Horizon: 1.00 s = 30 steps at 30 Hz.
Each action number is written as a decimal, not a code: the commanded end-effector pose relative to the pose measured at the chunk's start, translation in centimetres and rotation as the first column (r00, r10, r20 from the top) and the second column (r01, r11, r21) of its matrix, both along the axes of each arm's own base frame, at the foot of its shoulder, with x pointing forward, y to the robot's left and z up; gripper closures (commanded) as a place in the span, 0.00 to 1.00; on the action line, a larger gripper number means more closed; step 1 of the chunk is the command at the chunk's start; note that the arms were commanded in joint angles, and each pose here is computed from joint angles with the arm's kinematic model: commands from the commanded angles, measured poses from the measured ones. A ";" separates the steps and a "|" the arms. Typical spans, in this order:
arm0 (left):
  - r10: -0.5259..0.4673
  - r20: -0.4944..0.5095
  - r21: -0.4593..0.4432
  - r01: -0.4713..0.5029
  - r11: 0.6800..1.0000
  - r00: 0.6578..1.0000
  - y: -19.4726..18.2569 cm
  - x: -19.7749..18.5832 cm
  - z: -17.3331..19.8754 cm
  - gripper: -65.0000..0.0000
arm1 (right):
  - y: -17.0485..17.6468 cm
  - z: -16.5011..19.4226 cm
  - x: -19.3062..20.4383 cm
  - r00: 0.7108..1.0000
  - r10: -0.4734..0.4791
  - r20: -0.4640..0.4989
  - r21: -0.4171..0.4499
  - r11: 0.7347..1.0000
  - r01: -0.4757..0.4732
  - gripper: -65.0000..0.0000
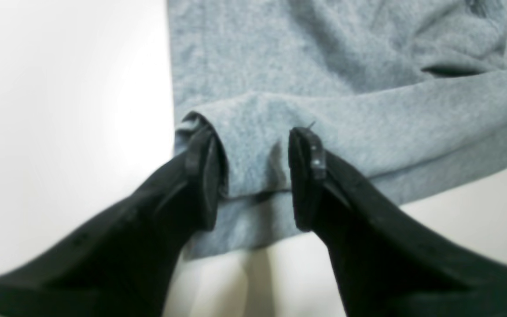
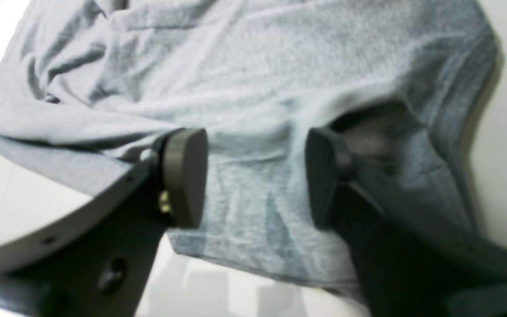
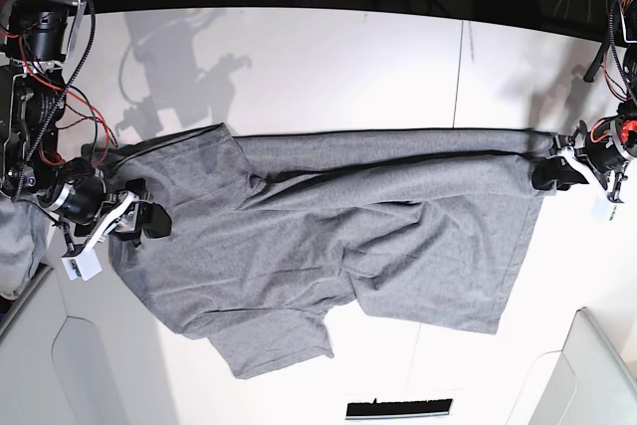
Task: Layout the t-shirt on the table in an organized manner, then fold the t-shirt properly
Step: 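Lift the side edge with both grippers and fold it across the shirt, then release the folded edge and pull both grippers back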
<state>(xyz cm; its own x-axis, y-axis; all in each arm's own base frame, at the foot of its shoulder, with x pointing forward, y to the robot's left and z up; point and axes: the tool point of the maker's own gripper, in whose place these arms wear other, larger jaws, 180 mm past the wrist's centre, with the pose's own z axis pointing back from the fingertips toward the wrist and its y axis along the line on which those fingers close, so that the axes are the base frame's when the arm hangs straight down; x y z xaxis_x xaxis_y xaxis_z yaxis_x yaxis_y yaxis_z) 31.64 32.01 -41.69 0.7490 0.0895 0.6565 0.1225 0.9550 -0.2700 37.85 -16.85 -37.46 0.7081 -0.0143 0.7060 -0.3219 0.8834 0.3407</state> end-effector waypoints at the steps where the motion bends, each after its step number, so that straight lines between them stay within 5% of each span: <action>1: -0.002 0.046 0.012 0.001 1.000 0.999 0.9 1.2 1.9 0.58 | -0.7 2.2 1.5 0.997 -0.019 0.070 0.013 1.000 0.018 0.46; 6: 0.048 0.077 -0.036 -0.046 0.998 0.996 2.3 1.5 3.6 0.58 | -4.1 3.2 1.7 0.987 -0.132 0.096 0.042 0.991 0.129 0.46; 12: 0.083 0.064 -0.098 -0.077 0.992 0.994 3.1 1.2 4.7 0.56 | -10.1 2.4 -0.5 0.947 -0.315 0.066 0.057 0.948 0.312 0.46; 16: 0.089 0.065 -0.136 -0.080 0.988 0.994 2.2 1.1 4.3 0.45 | -11.0 -0.2 -2.8 0.937 -0.350 0.000 0.043 0.936 0.349 0.45; 21: 0.088 0.040 -0.159 -0.081 0.984 0.995 1.1 0.3 2.9 0.44 | -11.8 -3.6 -4.8 0.915 -0.400 -0.057 0.026 0.915 0.402 0.38; 30: 0.148 0.024 -0.069 -0.146 0.987 0.989 3.1 -0.2 1.0 0.35 | -12.3 -4.3 -5.0 0.907 -0.418 -0.057 0.005 0.908 0.419 0.38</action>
